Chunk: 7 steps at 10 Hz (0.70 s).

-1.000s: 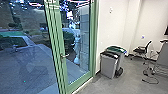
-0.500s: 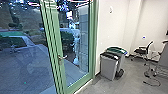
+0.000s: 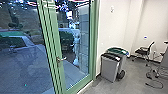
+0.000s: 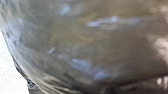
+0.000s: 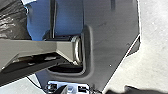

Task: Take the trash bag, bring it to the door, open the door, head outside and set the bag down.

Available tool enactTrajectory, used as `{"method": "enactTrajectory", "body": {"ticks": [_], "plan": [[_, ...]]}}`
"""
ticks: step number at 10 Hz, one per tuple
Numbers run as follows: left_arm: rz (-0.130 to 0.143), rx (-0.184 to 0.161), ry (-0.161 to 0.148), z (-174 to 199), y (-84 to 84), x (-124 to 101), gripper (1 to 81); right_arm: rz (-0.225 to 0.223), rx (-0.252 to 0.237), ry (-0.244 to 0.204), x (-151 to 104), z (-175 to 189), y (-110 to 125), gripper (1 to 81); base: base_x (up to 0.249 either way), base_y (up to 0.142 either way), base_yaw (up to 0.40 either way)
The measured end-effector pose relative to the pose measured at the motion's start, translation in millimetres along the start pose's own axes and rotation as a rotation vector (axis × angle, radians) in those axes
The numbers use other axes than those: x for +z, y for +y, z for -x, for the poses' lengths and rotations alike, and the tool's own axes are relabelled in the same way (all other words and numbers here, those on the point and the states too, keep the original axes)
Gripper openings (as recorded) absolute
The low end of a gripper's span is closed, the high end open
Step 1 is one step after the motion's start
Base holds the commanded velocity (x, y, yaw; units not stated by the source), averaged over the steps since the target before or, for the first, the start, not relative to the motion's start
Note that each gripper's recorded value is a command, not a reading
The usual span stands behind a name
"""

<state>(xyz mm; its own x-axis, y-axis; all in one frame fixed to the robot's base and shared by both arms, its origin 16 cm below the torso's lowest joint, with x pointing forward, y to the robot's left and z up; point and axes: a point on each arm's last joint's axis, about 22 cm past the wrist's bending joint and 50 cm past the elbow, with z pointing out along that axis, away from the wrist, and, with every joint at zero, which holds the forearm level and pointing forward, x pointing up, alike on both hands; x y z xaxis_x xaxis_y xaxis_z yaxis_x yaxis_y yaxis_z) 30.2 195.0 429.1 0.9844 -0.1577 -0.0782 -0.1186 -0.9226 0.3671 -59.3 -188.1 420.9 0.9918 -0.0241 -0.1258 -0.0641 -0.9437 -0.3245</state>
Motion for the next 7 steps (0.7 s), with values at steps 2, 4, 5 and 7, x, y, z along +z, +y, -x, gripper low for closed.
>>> {"method": "enactTrajectory", "body": {"ticks": [2, 4, 5, 7], "plan": [[0.0, 0.0, 0.0, 0.0, 0.0, 0.0, 1.0, 0.0, 0.001, 0.001, 0.1, 0.4, 0.0, 81.1, 0.128, 0.0, 0.0], [-0.008, 0.0, 0.015, -3.6, -1.2, 0.2, 1.0, 0.0, 0.007, 0.021, 2.1, 8.1, 0.3, 81.1, 0.118, 0.0, 0.0], [-0.011, 0.001, 0.024, -5.4, -0.7, 0.7, 1.0, -0.001, 0.011, 0.026, 3.6, 15.3, -0.2, 81.1, 0.117, 0.0, 0.0], [-0.012, 0.001, 0.027, -6.1, -0.8, 0.8, 1.0, -0.005, 0.012, 0.026, 4.7, 16.9, -3.4, 81.1, 0.118, 0.0, 0.0]]}}
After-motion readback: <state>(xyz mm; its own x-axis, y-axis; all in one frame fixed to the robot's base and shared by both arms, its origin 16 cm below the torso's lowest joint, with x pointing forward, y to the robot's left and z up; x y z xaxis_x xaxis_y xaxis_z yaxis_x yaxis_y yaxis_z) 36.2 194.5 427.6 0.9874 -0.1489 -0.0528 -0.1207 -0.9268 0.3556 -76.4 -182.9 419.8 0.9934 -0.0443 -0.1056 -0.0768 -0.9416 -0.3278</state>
